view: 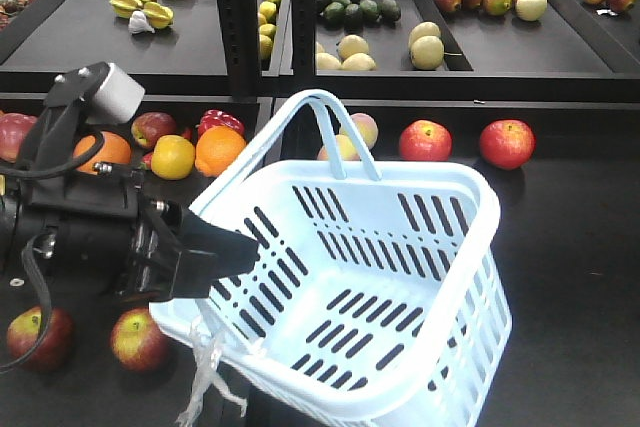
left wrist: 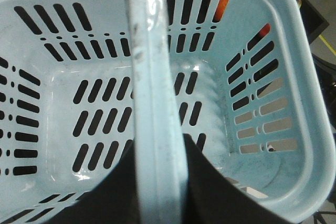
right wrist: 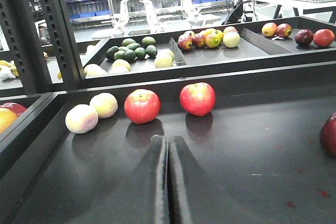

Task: Pick three apples into basket with both arms
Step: 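Lift the basket by its handle with the left gripper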

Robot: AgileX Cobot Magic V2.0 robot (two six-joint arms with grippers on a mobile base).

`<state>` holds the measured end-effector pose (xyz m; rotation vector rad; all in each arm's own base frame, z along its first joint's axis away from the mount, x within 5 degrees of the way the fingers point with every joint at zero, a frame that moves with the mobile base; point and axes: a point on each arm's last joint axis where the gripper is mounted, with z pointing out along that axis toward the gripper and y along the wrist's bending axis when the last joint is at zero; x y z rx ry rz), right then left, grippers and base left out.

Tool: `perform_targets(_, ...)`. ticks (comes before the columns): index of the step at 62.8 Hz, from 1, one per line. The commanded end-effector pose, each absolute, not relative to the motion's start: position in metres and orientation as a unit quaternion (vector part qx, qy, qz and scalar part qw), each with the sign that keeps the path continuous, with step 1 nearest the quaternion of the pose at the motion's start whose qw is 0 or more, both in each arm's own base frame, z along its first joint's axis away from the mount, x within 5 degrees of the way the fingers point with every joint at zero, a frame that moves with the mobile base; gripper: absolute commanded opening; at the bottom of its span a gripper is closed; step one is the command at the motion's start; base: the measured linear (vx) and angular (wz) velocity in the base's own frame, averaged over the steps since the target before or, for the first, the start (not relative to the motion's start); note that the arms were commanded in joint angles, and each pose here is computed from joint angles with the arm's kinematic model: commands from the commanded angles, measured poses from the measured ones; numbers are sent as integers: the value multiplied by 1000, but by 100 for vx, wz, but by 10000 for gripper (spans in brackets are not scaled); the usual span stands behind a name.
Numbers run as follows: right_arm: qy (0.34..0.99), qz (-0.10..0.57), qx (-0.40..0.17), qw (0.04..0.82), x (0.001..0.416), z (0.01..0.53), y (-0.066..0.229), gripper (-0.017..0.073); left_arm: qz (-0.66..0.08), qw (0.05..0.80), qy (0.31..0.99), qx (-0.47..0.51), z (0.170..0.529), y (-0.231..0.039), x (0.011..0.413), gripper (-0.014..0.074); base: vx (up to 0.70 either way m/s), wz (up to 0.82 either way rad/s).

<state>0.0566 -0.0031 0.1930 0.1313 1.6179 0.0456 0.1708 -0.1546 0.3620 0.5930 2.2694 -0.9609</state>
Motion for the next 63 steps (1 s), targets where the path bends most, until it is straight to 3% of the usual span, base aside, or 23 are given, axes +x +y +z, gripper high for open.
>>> perform_targets(1, 697, 14, 51, 715, 56, 196, -3, -4, -393, 327, 833, 208, 381, -155, 167, -8, 0, 0)
perform_targets(63, 697, 14, 51, 715, 56, 196, -3, -4, -393, 326, 834, 209, 381, -155, 166, -8, 0, 0)
